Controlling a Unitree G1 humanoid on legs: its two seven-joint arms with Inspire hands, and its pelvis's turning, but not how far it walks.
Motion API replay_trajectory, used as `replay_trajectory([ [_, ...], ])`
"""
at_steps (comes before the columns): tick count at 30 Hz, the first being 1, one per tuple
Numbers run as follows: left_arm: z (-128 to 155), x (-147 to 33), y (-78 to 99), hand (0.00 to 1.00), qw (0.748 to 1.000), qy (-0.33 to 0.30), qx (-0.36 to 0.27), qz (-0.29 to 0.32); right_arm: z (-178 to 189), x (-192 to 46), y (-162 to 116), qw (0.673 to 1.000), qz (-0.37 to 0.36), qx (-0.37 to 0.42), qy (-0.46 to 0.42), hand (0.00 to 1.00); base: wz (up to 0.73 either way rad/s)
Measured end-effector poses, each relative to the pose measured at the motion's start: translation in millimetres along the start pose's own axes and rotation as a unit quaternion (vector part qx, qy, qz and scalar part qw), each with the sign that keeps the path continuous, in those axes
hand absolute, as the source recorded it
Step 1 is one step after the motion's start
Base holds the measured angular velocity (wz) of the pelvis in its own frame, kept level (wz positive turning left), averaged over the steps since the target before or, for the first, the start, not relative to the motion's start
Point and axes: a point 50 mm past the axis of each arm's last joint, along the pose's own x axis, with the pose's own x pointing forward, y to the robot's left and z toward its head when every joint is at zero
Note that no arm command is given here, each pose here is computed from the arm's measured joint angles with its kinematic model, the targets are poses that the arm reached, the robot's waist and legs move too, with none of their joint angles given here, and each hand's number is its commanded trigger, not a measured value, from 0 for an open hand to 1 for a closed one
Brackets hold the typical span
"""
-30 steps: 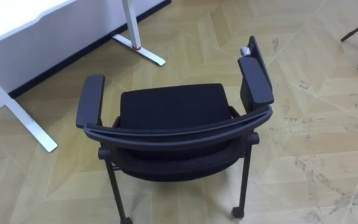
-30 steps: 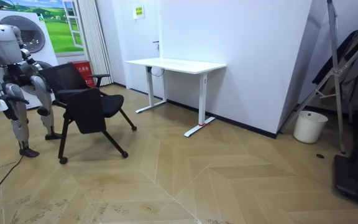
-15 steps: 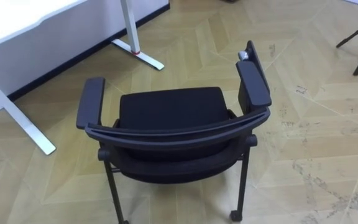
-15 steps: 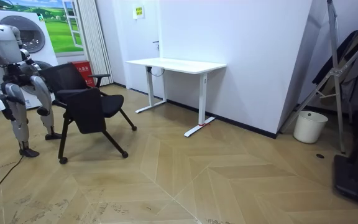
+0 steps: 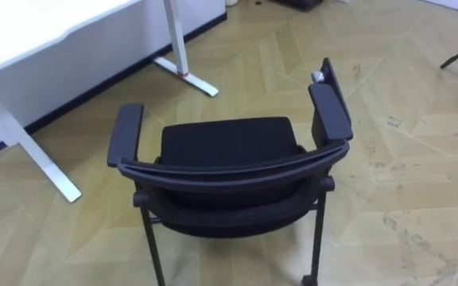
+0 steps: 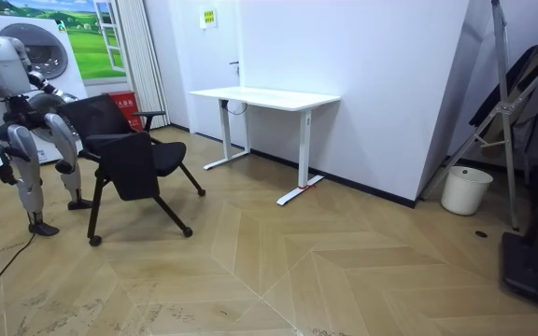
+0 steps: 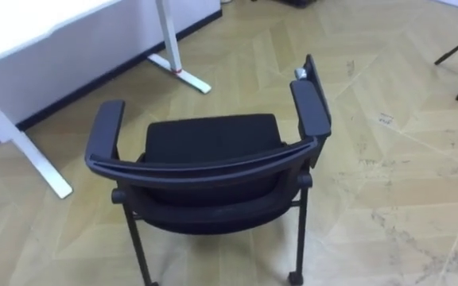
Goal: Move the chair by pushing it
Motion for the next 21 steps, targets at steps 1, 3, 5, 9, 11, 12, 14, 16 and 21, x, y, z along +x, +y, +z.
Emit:
replay_trajectory([
  [1, 8.6, 1.9, 2.0, 0.00, 1.000, -0.017, 0.003, 0.011, 0.0, 0.2, -1.5, 1.000, -0.003, 0.000, 0.001, 0.00, -0.04],
  [3, 40.5, 4.4, 13.0, 0.00, 0.995, -0.088, 0.004, 0.054, -1.4, 0.4, -5.3, 1.000, -0.011, 0.004, 0.005, 0.00, -0.10],
  [5, 59.4, 3.9, 21.5, 0.00, 0.987, -0.133, 0.007, 0.086, -3.5, 0.3, -5.4, 1.000, -0.015, 0.005, 0.009, 0.00, -0.02],
  [9, 95.2, -2.8, 37.1, 0.00, 0.963, -0.224, 0.026, 0.145, -1.9, 0.4, -4.1, 1.000, -0.014, 0.017, 0.008, 0.00, -0.06],
  [11, 104.9, -6.4, 41.0, 0.00, 0.952, -0.255, 0.048, 0.164, -1.7, 0.3, -2.4, 1.000, -0.012, 0.018, 0.008, 0.00, -0.08],
  [12, 111.7, -9.5, 42.0, 0.00, 0.944, -0.275, 0.057, 0.175, -1.6, 0.2, -0.9, 1.000, -0.009, 0.018, 0.008, 0.00, 0.00],
  [14, 123.0, -14.6, 41.2, 0.00, 0.929, -0.309, 0.082, 0.188, -0.3, 0.5, 0.1, 1.000, -0.006, 0.019, 0.007, 0.00, 0.02],
  [16, 131.9, -19.8, 35.1, 0.00, 0.916, -0.338, 0.109, 0.189, -0.1, 0.4, -0.1, 1.000, -0.003, 0.020, 0.006, 0.00, 0.00],
  [21, 147.9, -37.5, 16.4, 0.00, 0.889, -0.401, 0.145, 0.169, 3.4, 0.7, 0.2, 1.000, 0.008, 0.023, -0.002, 0.00, -0.02],
])
